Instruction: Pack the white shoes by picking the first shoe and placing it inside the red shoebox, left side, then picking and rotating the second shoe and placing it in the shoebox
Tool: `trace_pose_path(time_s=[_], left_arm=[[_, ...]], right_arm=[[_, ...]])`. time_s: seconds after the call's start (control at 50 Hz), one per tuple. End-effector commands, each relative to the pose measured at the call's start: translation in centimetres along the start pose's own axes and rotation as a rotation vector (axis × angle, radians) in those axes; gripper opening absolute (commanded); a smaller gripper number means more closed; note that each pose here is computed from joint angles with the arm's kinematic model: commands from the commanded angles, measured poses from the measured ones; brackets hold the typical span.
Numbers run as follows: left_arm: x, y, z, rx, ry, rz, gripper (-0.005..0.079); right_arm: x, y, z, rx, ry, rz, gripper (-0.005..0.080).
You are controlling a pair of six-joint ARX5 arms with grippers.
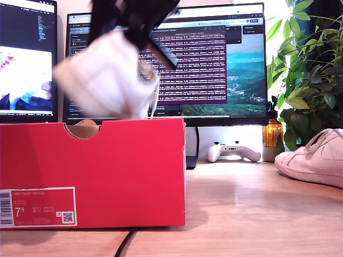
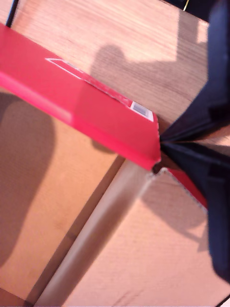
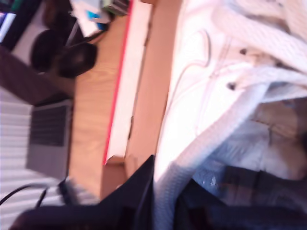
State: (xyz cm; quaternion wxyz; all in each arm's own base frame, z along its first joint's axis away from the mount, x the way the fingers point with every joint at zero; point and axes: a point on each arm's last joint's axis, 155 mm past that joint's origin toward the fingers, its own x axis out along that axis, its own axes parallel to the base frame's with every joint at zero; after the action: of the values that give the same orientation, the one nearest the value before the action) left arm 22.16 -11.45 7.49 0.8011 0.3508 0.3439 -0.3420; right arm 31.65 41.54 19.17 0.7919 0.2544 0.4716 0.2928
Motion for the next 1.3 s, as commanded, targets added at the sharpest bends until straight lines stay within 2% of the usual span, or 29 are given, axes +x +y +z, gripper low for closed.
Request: trace_pose_path(time_s=[0.0, 0.62, 0.98, 1.2, 1.28], left_arm=[[-0.2, 0.4, 0.8, -0.001, -0.021, 0.012, -0.0019], [-0.2, 0.0, 0.8, 0.009, -0.020, 0.000, -0.0019], [-0.2, 0.1, 0.8, 0.010, -0.021, 0.001, -0.0019], [-0.2, 0.1, 0.8, 0.010, -0.021, 0.000, -0.0019], [-0.2, 0.1, 0.8, 0.010, -0.021, 0.000, -0.0019]], right_arm=[[-0.8, 2.8, 1.9, -0.030, -0.071, 0.073, -0.0013], [5.1, -1.9, 0.1, -0.024, -0.023, -0.037, -0.0013], [7.1, -4.2, -0.8, -0.022, -0.004, -0.097, -0.0013], [7.5, -4.4, -1.0, -0.023, -0.001, -0.099, -0.0012], [7.5, -4.4, -1.0, -0.023, -0.001, -0.099, 0.0035]])
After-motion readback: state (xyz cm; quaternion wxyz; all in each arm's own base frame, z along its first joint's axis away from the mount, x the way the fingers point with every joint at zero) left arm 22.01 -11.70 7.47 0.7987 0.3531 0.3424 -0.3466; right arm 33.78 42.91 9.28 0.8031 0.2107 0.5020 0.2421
